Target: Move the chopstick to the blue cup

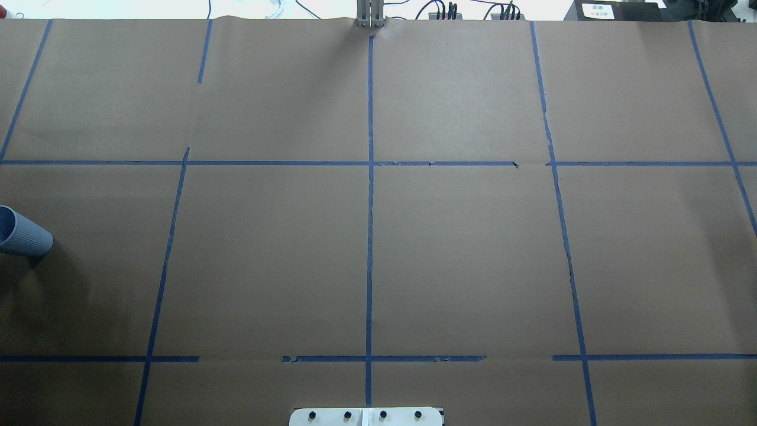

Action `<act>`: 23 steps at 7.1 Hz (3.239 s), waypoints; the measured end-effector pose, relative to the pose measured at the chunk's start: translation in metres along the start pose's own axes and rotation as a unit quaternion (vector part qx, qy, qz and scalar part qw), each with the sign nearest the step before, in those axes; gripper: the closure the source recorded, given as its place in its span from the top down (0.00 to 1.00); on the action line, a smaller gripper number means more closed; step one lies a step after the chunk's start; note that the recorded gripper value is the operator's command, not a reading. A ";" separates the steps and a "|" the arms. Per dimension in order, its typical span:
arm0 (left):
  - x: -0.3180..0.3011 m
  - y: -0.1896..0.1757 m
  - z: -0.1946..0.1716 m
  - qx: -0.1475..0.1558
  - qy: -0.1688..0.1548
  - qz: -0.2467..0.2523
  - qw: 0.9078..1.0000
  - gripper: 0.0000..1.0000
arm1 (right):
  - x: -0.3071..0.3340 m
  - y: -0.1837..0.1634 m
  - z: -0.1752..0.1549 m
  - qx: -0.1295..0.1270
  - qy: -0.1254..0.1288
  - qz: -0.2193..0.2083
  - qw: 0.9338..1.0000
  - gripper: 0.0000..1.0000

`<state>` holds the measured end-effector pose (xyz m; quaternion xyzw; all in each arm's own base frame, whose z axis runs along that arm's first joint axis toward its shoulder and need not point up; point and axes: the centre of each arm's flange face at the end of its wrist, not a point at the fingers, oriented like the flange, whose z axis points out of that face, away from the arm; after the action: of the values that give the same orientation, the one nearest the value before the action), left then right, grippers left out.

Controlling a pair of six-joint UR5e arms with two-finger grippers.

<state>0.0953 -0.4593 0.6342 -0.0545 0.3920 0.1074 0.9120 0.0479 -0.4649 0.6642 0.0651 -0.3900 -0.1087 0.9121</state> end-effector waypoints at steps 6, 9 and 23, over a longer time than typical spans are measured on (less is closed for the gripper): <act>0.070 -0.040 -0.010 0.005 0.076 -0.019 0.997 0.00 | -0.003 -0.002 0.001 0.000 0.000 -0.006 1.000 1.00; 0.301 -0.089 -0.054 -0.017 0.137 -0.145 0.980 0.00 | -0.004 -0.002 0.000 0.001 -0.001 -0.007 1.000 1.00; 0.648 -0.103 0.010 0.037 0.097 -0.228 0.968 0.59 | -0.009 -0.004 -0.001 0.004 -0.024 -0.004 1.000 1.00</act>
<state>0.5611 -0.4584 0.1714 -0.1185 0.4597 -0.1240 0.8713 0.0419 -0.4668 0.6570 0.0680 -0.4116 -0.1126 0.9018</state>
